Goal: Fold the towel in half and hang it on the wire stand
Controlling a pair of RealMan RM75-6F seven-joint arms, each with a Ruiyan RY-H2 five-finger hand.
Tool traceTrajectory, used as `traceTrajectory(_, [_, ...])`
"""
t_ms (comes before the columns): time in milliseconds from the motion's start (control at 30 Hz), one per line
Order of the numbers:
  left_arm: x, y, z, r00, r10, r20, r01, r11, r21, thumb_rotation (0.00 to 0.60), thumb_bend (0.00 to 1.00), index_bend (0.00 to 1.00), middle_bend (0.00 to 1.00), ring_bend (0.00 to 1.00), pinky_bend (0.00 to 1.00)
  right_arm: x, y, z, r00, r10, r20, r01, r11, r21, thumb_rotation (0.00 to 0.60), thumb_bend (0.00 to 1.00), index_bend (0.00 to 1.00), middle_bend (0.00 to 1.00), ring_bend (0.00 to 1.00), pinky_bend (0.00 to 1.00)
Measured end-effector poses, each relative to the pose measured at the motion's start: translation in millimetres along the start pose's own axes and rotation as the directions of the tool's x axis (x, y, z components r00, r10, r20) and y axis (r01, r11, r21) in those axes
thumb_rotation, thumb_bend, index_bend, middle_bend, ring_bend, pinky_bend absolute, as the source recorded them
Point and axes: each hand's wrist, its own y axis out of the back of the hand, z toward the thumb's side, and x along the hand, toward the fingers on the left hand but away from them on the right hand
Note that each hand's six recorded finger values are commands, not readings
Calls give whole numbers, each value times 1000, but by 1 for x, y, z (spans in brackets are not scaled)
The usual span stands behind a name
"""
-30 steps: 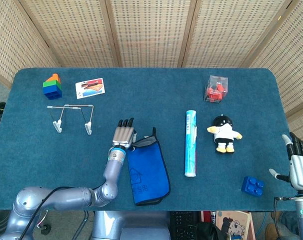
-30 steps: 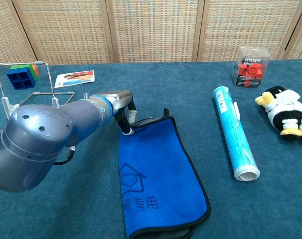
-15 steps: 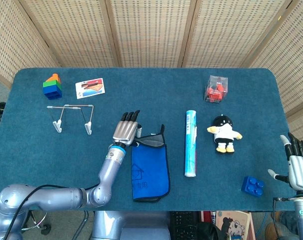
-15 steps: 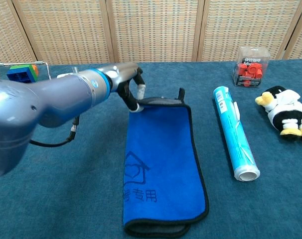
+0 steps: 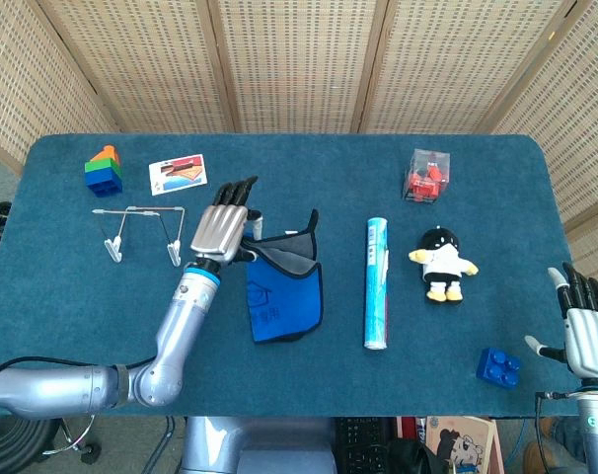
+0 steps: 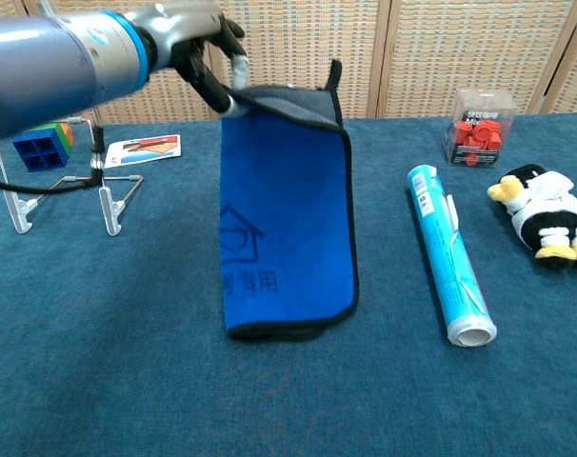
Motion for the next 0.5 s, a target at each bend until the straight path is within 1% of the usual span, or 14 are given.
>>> traceTrajectory(200, [10,42,-16,996,82,-43,-84,996,-39,600,816,889,0,0,0,0,-1,2,1000,2,-3,-2,1000,0,600,0,0,0,0,0])
traceTrajectory(367, [22,65,-29,991,124,-57,-130,985,-111,600,802,889,0,0,0,0,-3,4,1000,8,-8,-8,1000,9,600,0,0,0,0,0])
traceTrajectory(500, [32,83,-42,985,160,-60,-168,970,-174,600,798,888,0,0,0,0,-4,5,1000,6,-11,-6,1000,14,600,0,0,0,0,0])
